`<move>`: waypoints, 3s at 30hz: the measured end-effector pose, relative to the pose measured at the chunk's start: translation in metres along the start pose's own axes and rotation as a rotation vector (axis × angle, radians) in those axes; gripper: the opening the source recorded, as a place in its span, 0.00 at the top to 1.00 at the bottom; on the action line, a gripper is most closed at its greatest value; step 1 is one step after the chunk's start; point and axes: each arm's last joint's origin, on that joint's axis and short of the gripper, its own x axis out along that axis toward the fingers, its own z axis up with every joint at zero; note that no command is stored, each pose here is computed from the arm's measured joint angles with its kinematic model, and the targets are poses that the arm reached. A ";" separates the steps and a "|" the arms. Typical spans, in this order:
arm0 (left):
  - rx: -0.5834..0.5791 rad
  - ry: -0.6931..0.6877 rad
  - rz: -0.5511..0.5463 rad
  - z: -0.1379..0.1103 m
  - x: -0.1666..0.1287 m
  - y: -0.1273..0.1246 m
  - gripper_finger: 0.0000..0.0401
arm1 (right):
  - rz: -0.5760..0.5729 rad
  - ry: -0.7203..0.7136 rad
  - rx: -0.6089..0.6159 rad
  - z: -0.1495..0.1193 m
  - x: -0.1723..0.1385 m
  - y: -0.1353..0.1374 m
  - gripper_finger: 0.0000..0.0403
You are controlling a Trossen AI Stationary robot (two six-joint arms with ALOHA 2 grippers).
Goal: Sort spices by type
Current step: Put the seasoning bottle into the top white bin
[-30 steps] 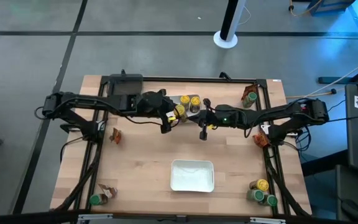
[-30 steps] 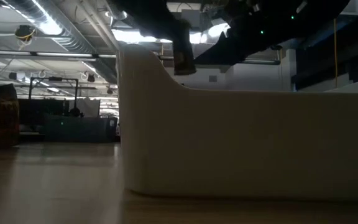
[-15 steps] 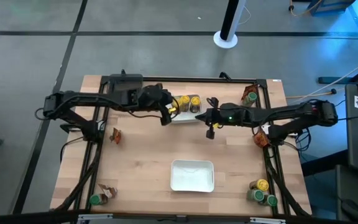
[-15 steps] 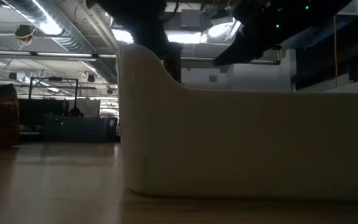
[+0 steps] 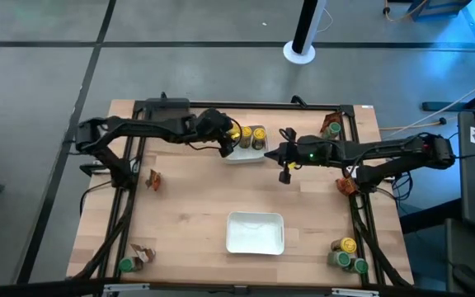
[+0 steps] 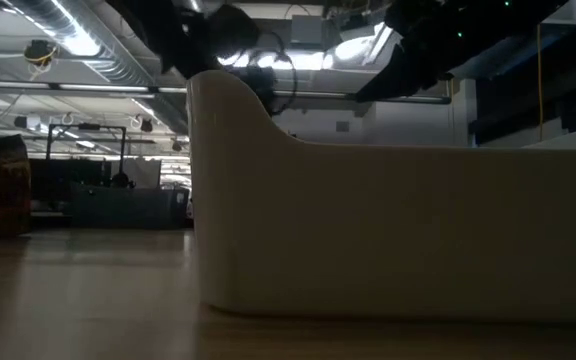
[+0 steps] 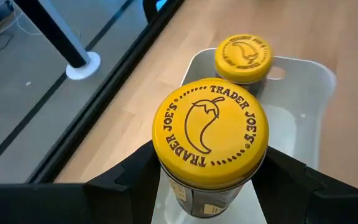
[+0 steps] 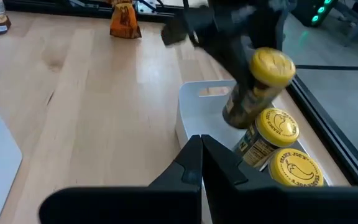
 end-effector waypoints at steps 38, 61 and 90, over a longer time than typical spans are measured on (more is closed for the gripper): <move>-0.128 -0.001 0.011 -0.039 0.035 -0.003 0.29 | 0.013 0.018 0.020 -0.002 0.000 0.001 0.98; -0.060 -0.173 -0.064 0.002 -0.072 -0.006 0.26 | 0.072 0.145 0.105 0.033 -0.018 -0.004 0.79; 0.032 -0.171 -0.175 -0.002 -0.090 -0.043 0.26 | 0.028 1.000 0.883 0.060 -0.133 0.099 0.08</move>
